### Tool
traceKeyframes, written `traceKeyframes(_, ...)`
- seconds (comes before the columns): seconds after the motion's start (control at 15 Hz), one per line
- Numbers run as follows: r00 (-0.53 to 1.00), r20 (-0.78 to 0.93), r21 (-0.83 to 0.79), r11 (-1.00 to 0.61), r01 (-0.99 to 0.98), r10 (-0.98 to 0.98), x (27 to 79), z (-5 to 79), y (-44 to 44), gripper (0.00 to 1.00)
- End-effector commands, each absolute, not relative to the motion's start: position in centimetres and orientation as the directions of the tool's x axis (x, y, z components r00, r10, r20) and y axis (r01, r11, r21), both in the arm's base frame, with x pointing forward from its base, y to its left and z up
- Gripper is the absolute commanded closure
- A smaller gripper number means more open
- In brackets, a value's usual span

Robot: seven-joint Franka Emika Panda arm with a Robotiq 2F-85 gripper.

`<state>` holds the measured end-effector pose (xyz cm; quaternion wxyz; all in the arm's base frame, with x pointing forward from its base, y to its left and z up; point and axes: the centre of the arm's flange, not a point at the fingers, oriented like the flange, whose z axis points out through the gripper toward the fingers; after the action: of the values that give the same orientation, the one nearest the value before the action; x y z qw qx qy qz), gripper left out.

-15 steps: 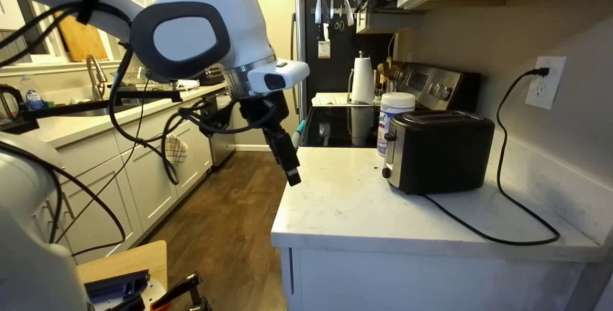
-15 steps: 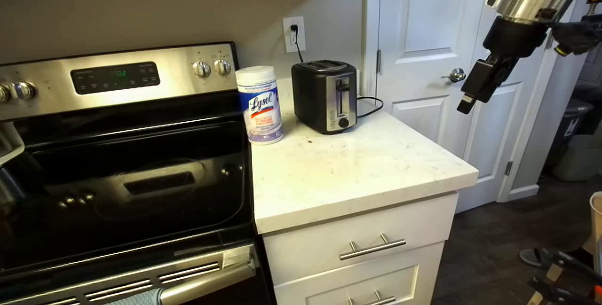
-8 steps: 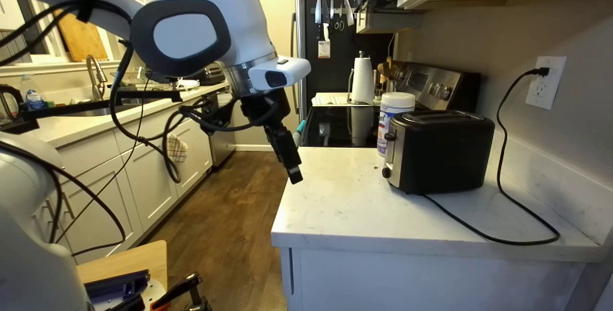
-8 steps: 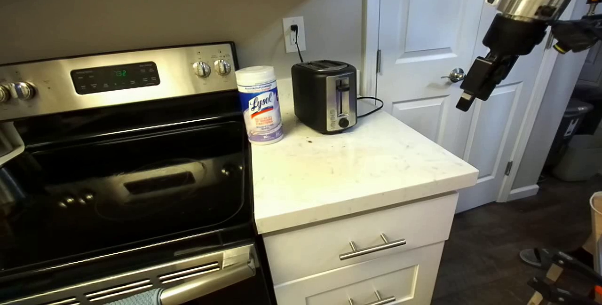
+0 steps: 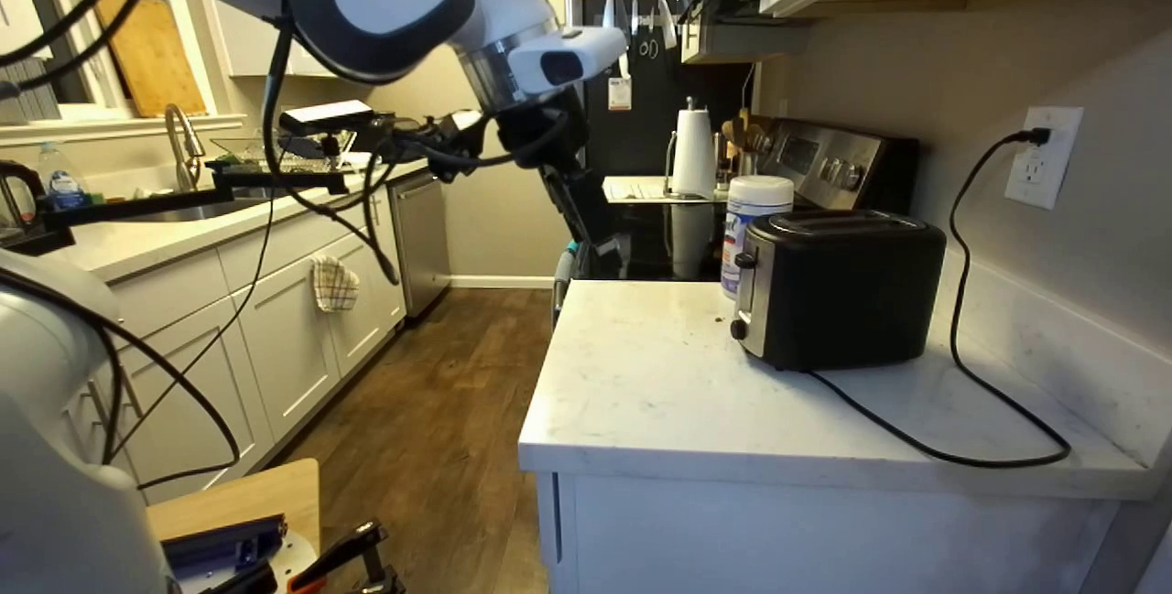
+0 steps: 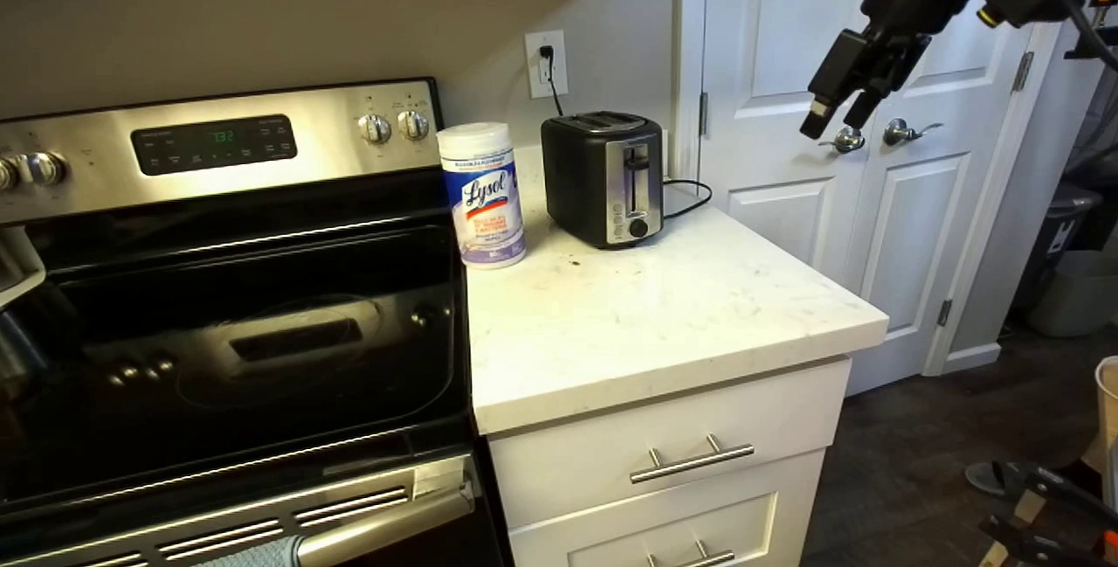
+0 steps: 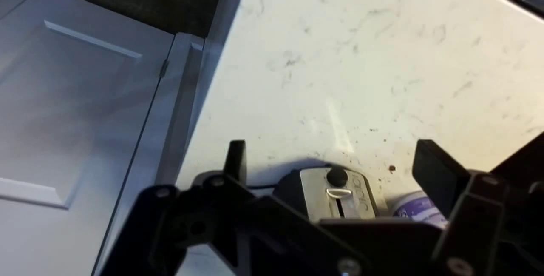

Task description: Push the lever of the toaster down

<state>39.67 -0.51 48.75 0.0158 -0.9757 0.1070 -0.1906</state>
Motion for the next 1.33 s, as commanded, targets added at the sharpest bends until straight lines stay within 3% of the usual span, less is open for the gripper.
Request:
traceKeyframes(0.0, 0.898, 0.359, -0.096, -0.967, -0.237, -0.256, 45.0, 51.2, 0.7, 0.00)
traceKeyframes(1.27, 0.898, 0.229, -0.139, -0.926, -0.352, -0.376, 60.3, 51.3, 1.6, 0.00)
